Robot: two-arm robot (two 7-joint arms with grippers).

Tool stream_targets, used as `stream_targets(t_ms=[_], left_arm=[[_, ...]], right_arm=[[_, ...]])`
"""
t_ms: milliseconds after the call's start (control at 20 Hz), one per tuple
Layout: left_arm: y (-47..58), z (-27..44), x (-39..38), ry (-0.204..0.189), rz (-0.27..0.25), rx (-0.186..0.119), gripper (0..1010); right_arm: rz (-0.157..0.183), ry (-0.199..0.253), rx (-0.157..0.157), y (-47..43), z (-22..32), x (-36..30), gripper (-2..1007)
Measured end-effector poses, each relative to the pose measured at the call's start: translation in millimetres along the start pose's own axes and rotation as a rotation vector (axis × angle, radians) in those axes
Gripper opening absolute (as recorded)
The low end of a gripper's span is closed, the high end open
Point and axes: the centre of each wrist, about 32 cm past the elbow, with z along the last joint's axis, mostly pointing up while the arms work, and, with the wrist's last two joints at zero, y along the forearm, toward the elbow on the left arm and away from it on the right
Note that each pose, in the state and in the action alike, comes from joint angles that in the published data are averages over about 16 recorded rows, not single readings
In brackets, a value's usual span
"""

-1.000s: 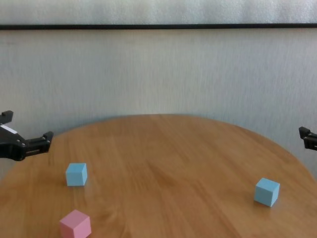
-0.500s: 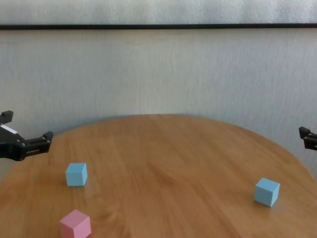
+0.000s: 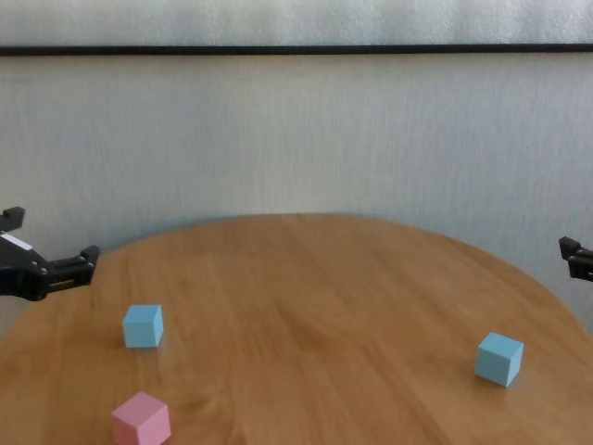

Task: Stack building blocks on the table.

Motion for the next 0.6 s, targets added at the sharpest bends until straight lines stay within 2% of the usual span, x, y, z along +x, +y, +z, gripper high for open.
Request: stream_targets(t_ms=[600], left_arm=[[0.0,0.0,0.0,0.0,0.0,0.0,1003]], right_arm=[[0.0,0.0,0.0,0.0,0.0,0.0,1005]])
